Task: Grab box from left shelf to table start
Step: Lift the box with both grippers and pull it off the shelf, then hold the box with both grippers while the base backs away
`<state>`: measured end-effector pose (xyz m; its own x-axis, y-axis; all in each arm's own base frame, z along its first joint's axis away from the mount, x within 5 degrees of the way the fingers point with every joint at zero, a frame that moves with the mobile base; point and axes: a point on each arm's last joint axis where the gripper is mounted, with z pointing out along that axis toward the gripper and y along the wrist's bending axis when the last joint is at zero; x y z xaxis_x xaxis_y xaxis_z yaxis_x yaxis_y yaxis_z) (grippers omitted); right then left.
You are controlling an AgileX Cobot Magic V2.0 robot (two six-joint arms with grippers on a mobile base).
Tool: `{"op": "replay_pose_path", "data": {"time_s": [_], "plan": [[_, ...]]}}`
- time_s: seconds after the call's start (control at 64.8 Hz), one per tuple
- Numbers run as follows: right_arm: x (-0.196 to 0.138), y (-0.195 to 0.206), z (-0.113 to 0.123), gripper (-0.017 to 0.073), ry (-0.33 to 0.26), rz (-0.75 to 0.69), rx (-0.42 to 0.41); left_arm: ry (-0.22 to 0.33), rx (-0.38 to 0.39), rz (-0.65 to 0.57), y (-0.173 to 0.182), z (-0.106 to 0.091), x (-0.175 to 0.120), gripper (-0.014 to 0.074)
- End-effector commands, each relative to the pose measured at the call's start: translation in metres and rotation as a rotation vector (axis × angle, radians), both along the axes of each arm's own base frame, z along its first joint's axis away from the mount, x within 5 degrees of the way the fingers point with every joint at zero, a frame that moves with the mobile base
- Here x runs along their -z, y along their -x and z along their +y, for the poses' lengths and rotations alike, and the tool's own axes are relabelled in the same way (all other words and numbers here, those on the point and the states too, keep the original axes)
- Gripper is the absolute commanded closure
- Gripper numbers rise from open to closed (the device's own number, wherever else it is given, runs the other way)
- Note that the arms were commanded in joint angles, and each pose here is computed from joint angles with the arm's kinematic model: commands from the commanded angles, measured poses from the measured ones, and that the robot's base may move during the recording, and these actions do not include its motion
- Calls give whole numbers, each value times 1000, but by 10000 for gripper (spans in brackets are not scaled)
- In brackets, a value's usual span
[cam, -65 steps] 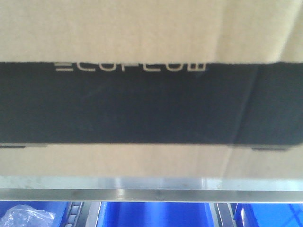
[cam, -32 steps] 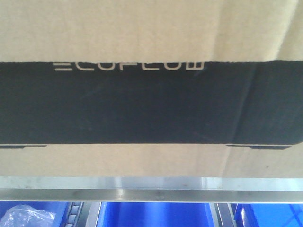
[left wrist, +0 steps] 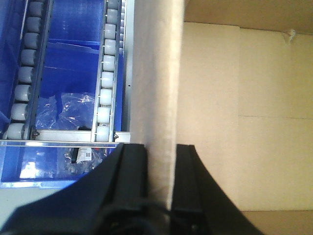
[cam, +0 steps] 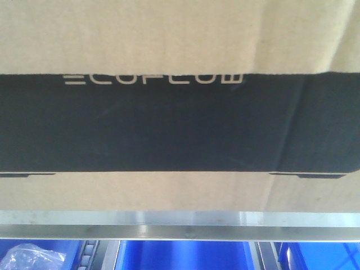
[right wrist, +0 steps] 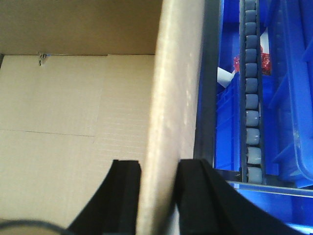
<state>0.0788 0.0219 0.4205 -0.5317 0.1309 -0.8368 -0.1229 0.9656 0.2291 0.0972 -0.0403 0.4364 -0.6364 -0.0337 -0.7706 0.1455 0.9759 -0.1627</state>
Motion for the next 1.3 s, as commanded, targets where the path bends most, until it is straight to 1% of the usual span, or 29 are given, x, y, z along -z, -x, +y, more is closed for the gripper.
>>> {"op": "replay_pose_path", "data": {"time_s": [0.0,1.282], "plan": [[-20,1,-4,503,-1,-167,2,60,1,-162,1,4,-21,696],[-20,1,-4,503,-1,-167,2,62,3,-158,1,3,-21,696]]}}
